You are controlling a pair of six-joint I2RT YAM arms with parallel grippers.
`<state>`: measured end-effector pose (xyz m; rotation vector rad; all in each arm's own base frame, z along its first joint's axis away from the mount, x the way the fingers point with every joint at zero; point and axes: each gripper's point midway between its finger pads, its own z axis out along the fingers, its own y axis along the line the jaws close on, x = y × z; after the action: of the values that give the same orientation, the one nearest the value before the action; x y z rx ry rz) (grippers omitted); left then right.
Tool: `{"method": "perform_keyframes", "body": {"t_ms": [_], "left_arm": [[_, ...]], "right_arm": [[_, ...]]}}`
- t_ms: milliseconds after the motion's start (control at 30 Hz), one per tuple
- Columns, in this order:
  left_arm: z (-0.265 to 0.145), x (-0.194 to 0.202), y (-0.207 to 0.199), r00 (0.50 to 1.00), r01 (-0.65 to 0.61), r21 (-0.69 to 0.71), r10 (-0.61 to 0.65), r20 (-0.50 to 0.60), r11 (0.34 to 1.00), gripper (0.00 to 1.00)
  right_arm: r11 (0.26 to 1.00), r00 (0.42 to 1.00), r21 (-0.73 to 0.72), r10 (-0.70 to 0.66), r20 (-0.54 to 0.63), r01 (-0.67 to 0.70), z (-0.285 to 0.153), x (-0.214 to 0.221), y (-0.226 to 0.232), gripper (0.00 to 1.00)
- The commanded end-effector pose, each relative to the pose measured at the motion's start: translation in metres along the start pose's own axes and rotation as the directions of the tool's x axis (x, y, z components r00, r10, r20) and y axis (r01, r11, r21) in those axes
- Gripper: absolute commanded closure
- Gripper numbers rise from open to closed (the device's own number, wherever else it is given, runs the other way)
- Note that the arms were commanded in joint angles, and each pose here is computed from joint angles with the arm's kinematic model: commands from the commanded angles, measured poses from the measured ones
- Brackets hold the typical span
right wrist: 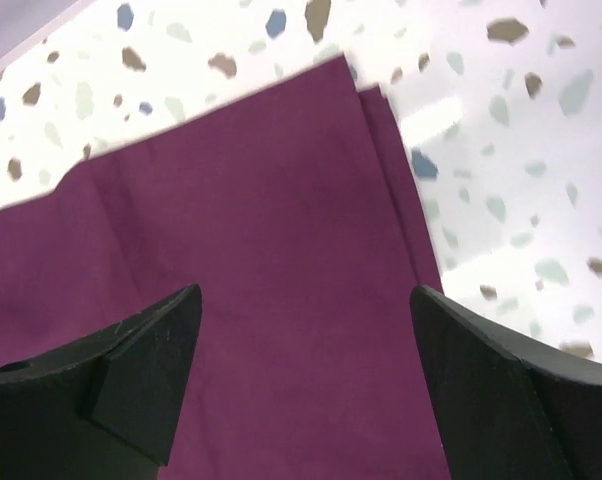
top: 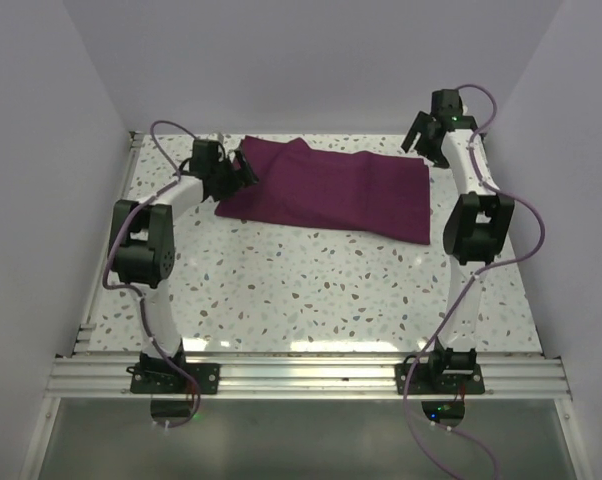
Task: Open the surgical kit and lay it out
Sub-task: Open the surgical kit at the center of the board.
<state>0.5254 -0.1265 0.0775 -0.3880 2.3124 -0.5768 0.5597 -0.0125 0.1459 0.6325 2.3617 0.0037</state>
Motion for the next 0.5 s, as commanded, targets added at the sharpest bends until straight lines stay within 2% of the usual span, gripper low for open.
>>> {"method": "perform_keyframes", "body": {"t_ms": [0,167,300,467], "left_arm": [[-0.045,-0.006,-0.022,0.998,-0.035,0.075,0.031,0.050,0.997,0.06],[-0.072,0.024,-0.007,0.998,-0.069,0.035,0.069,0.009,0.997,0.05],[-0.097,0.030,-0.006,0.996,-0.090,0.030,0.089,0.023,0.995,0.05],[-0.113,0.040,0.006,0.993,-0.113,-0.018,0.113,0.022,0.993,0.05]], "right_arm": [[0.997,0.998,-0.062,-0.049,-0.025,0.048,0.016,-0.003,0.019,0.12],[0.997,1.000,-0.073,-0.026,0.011,0.027,0.055,-0.007,0.029,0.14],[0.997,0.999,-0.077,-0.021,0.032,0.023,0.079,-0.008,0.033,0.15],[1.000,0.992,0.001,0.029,0.126,-0.029,0.098,-0.031,0.009,0.16]]}}
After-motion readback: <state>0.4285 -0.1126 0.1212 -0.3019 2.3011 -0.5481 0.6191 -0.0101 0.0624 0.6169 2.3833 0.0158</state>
